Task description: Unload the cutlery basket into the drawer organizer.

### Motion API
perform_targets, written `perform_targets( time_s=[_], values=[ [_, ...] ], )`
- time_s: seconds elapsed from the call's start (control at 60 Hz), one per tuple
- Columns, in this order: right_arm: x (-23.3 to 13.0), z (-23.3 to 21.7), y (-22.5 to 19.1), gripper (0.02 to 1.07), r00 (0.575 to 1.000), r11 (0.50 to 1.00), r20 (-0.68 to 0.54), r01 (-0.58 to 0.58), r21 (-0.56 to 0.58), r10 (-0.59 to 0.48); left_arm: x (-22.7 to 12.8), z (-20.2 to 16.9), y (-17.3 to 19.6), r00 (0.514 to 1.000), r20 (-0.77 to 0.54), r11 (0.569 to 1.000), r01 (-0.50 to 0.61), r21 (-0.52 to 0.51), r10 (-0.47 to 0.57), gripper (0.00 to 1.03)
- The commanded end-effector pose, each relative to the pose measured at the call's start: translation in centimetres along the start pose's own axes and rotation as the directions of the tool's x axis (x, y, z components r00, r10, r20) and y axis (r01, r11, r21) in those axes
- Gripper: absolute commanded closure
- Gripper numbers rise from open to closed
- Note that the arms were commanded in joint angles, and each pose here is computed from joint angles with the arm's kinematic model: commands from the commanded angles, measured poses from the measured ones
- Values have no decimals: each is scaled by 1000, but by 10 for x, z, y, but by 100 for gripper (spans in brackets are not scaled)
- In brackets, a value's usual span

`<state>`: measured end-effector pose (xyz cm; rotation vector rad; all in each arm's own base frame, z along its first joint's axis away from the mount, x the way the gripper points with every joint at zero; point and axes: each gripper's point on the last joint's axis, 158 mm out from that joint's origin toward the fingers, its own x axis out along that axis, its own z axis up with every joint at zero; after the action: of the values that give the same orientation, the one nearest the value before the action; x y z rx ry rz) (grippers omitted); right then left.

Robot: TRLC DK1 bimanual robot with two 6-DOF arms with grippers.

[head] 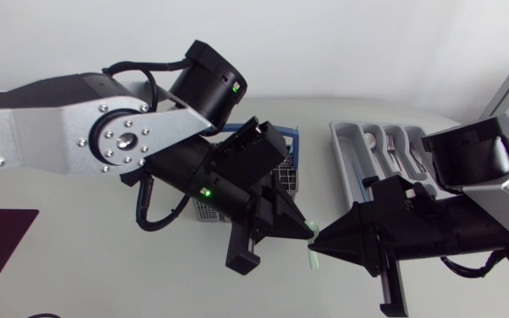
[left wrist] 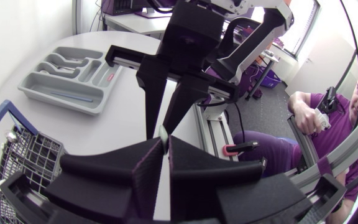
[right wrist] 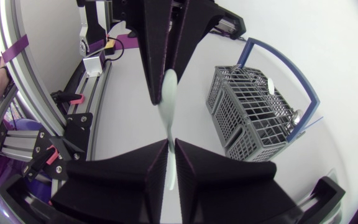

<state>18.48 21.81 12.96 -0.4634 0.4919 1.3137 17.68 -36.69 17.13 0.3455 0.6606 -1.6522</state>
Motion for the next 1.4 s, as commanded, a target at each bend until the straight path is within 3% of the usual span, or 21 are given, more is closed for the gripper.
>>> perform_targets(
  time_s=[0.0,0.15,0.25,0.317,0.367,0.483,0.617,0.75,0.9,1.05,1.183,1.383],
  values=[
    [0,5,2,101,1000,1000,-1,-16,-5,16,2,6,0,1000,5,1000,13,22,-13,81],
    [0,2,3,101,1000,1000,-11,-17,8,17,-4,12,10,1000,22,1000,-11,13,11,79],
    [0,-3,3,101,1000,1000,-28,-8,14,9,-9,15,14,999,33,1000,-24,5,23,54],
    [1,-7,2,101,999,1000,-40,-3,18,3,-11,17,13,999,39,1000,-28,11,28,46],
    [1,-11,3,101,999,1000,-51,1,21,1,-18,23,15,997,62,999,-46,11,45,32],
    [-2,-19,1,101,996,999,-79,30,19,-28,-38,38,26,987,126,994,-105,-6,105,20],
    [-13,-34,-14,101,990,995,-108,94,25,-91,-70,43,46,965,165,979,-198,-52,204,20],
    [-26,-50,-31,101,979,987,-134,160,20,-156,-93,23,70,920,122,928,-366,-67,371,20],
    [-44,-70,-55,101,951,967,-173,255,-22,-255,-103,-6,89,880,49,882,-470,-44,472,20],
    [-64,-97,-80,101,896,926,-232,366,-95,-378,-103,-35,101,860,-13,860,-510,-11,510,20],
    [-89,-124,-108,101,813,860,-280,477,-183,-511,-102,-46,105,845,-48,846,-531,42,532,20],
    [-113,-158,-136,101,736,810,-338,530,-252,-587,-107,-46,109,832,-52,833,-550,61,552,20]
  ],
)
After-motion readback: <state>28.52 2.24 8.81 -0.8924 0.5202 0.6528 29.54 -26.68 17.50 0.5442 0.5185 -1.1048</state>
